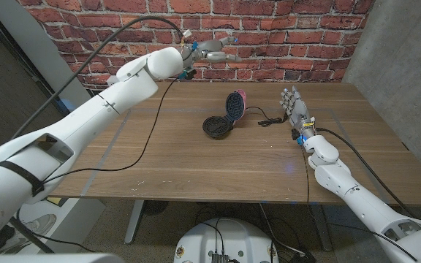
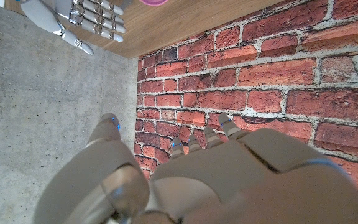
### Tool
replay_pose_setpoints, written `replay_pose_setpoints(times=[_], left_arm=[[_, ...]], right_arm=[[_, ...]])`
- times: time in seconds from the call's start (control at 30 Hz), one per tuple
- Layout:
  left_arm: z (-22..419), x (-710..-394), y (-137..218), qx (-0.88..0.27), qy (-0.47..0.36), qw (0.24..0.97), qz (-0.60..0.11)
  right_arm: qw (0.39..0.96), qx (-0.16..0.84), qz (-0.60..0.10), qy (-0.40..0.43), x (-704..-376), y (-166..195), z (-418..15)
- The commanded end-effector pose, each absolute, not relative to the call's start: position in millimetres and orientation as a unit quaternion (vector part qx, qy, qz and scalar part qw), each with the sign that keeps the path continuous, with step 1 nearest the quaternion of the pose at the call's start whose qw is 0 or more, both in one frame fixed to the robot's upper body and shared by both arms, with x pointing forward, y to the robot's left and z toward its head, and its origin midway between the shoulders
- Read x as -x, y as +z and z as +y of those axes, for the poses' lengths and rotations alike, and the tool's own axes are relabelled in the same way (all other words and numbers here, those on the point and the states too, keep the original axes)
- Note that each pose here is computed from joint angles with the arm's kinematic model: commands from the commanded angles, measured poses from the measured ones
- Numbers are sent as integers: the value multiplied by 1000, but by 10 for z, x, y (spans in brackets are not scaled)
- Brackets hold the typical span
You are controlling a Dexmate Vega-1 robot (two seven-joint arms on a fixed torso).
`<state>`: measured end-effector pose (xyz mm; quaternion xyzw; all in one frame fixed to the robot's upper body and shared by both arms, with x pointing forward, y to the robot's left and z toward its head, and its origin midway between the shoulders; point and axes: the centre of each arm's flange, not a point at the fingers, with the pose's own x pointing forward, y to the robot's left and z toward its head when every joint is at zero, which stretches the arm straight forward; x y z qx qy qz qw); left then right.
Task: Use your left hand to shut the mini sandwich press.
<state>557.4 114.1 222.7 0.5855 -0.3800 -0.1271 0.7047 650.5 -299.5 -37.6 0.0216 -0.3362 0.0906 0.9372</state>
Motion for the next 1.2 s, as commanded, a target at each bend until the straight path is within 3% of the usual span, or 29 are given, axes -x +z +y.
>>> replay_pose_setpoints(times=[0.03, 0.6, 1.2], left_arm=[[906, -5504, 2321, -633, -132, 668, -369], [657, -5462, 2359, -690, -132, 623, -344], [528, -5561, 2325, -742, -154, 595, -267]], right_arm=[[937, -23, -336, 91, -6519, -395, -2999], [935, -13, -344, 85, -6487, -349, -3026], [935, -16, -344, 81, -6497, -376, -3039]])
